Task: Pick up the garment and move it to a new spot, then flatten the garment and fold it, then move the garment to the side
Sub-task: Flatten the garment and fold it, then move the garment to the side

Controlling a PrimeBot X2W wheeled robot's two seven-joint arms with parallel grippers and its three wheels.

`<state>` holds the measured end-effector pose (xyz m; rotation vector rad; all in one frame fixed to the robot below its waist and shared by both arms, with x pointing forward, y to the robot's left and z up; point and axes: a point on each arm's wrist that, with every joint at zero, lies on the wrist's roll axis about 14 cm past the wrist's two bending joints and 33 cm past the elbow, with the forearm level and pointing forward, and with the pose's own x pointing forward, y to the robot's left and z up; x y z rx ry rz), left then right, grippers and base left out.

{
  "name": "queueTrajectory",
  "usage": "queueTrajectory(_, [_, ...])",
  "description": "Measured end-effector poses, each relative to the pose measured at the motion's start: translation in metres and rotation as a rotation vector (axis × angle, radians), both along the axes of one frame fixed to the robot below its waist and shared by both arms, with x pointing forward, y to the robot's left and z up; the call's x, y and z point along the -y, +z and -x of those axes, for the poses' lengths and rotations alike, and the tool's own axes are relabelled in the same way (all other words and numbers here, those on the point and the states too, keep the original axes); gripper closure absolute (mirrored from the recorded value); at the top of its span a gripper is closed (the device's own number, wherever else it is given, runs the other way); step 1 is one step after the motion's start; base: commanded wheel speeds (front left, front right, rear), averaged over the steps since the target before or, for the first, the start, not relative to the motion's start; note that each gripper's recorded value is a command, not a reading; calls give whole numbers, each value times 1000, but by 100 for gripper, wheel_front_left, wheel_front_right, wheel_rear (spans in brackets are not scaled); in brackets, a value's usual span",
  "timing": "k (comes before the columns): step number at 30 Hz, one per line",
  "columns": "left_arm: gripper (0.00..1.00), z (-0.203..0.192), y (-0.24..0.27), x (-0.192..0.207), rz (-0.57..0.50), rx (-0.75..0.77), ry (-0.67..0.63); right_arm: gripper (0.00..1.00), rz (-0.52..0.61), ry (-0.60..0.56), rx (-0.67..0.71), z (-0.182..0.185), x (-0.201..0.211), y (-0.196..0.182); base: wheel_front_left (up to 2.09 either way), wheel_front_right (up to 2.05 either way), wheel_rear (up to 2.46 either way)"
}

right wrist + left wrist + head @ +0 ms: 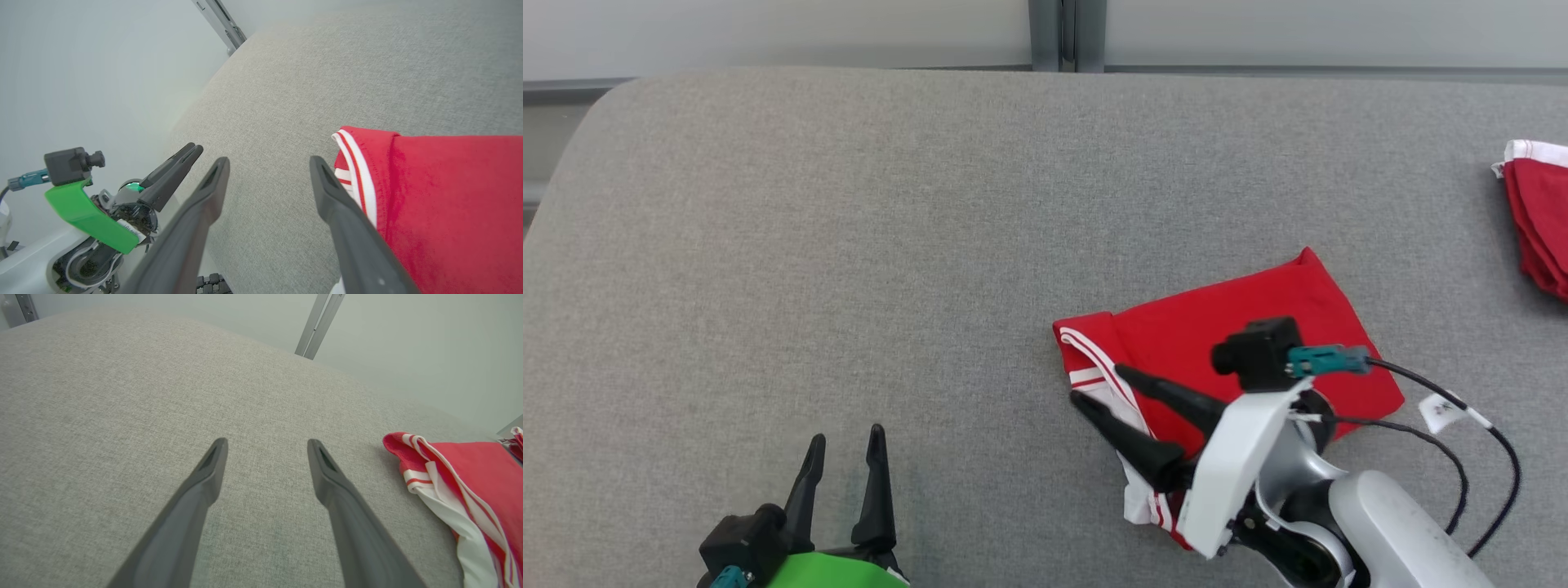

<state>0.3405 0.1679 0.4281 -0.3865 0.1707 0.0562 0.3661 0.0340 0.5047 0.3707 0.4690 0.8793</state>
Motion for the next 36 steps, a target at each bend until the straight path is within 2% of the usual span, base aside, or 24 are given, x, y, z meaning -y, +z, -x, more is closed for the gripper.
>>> queueTrajectory(5, [0, 12, 6, -6, -12, 15, 23, 0, 30, -211, 201, -20, 53, 14, 0, 0, 0])
queueTrajectory(7, [0, 18, 9, -7, -18, 25, 23, 0, 119, -318, 316, -27, 92, 12, 0, 0, 0])
queueTrajectory(11, [0, 26, 19, -5, -41, 61, 7, 0, 279, -489, 462, -23, 162, 1, 0, 0, 0])
queueTrajectory(14, [0, 31, 26, -4, -64, 87, -3, 0, 340, -592, 511, -11, 202, -7, 0, 0, 0])
queueTrajectory(18, [0, 39, 27, -4, -98, 94, -20, 0, 406, -706, 500, 5, 243, -21, 0, 0, 0])
queueTrajectory(20, [0, 42, 27, -6, -110, 97, -24, 0, 436, -735, 485, 13, 255, -27, 0, 0, 0])
queueTrajectory(25, [0, 43, 29, -6, -125, 108, -33, 0, 406, -797, 480, 20, 259, -24, 0, 0, 0])
queueTrajectory(36, [0, 43, 25, -8, -124, 94, -30, 0, 377, -802, 468, 22, 250, -26, 0, 0, 0])
